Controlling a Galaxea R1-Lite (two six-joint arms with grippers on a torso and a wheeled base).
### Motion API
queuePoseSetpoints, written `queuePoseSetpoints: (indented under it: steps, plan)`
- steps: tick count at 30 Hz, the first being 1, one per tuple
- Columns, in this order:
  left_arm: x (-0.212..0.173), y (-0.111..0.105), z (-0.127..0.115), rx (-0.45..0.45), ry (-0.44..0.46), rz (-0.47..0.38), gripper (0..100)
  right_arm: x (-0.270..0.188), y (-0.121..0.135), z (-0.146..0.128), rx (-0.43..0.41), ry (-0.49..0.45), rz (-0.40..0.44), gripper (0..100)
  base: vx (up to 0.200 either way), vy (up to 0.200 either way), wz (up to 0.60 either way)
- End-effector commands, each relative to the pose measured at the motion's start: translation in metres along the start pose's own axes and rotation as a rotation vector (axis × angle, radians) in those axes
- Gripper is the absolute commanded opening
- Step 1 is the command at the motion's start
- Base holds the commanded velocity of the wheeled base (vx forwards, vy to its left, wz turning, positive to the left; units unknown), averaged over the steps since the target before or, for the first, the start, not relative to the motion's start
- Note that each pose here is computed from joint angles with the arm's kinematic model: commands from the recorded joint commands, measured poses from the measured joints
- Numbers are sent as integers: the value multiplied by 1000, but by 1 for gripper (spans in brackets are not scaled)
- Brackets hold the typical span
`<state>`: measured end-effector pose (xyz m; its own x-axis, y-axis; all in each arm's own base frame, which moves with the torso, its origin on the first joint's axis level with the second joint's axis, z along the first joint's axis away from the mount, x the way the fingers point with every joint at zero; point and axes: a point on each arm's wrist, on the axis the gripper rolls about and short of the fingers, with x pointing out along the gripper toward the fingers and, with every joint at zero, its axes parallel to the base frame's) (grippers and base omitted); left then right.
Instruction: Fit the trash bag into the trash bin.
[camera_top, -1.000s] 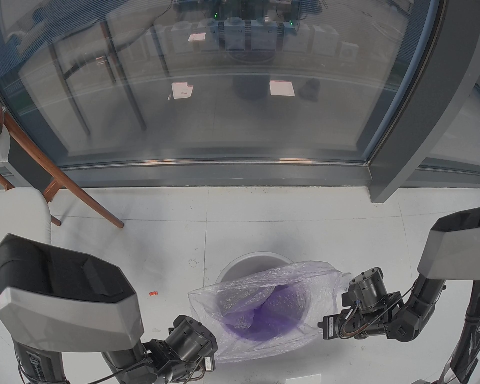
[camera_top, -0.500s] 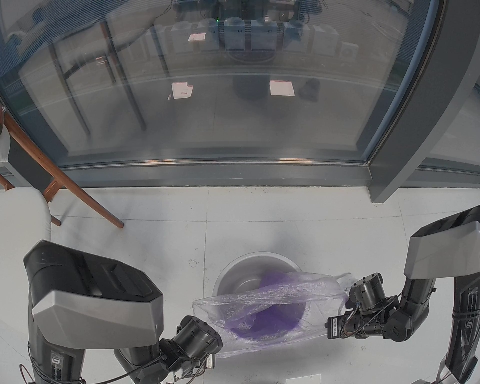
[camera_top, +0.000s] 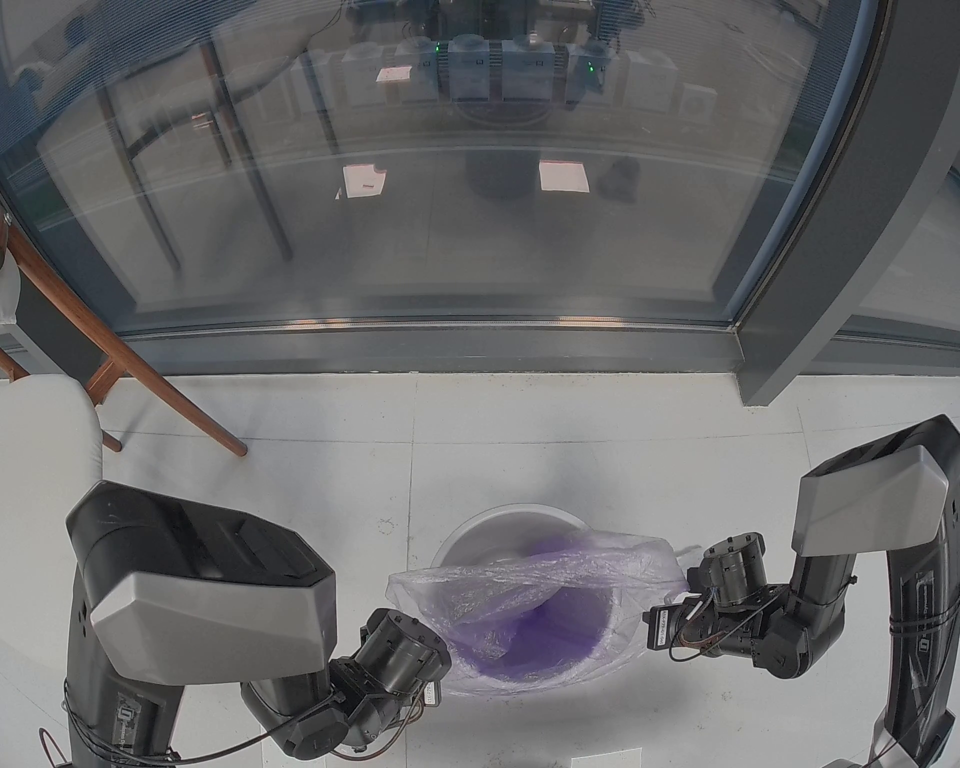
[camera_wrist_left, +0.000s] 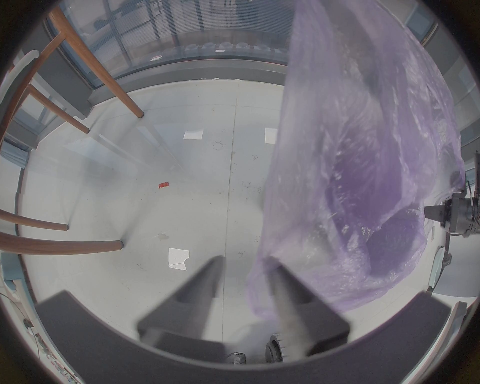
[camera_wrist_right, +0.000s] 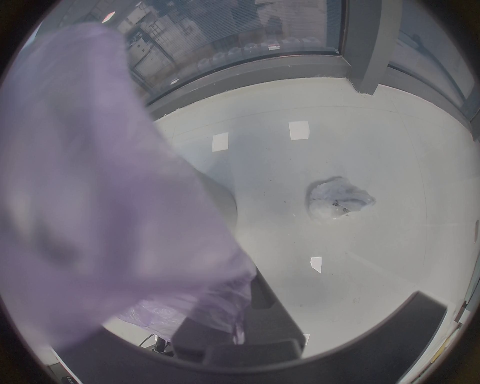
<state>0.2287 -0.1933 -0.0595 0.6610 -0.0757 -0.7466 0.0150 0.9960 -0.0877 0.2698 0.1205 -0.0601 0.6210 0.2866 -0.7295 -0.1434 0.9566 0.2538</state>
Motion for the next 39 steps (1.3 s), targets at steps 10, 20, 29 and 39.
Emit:
queuePoseSetpoints:
  steps: [10, 20, 29, 39]
  plan:
    - [-11, 9, 0, -14, 5, 4, 100, -18, 1, -8, -6, -8, 26, 100, 0, 0, 0]
    - [-44, 25, 10, -79, -118, -73, 100, -66, 2, -6, 13, -98, 106, 100, 0, 0, 0]
    - [-74, 21, 20, -80, -132, -221, 100, -95, 15, -9, -13, -126, 164, 100, 0, 0, 0]
    - [-113, 14, -1, 23, -85, -367, 100, -91, 36, -22, -26, -76, 216, 100, 0, 0, 0]
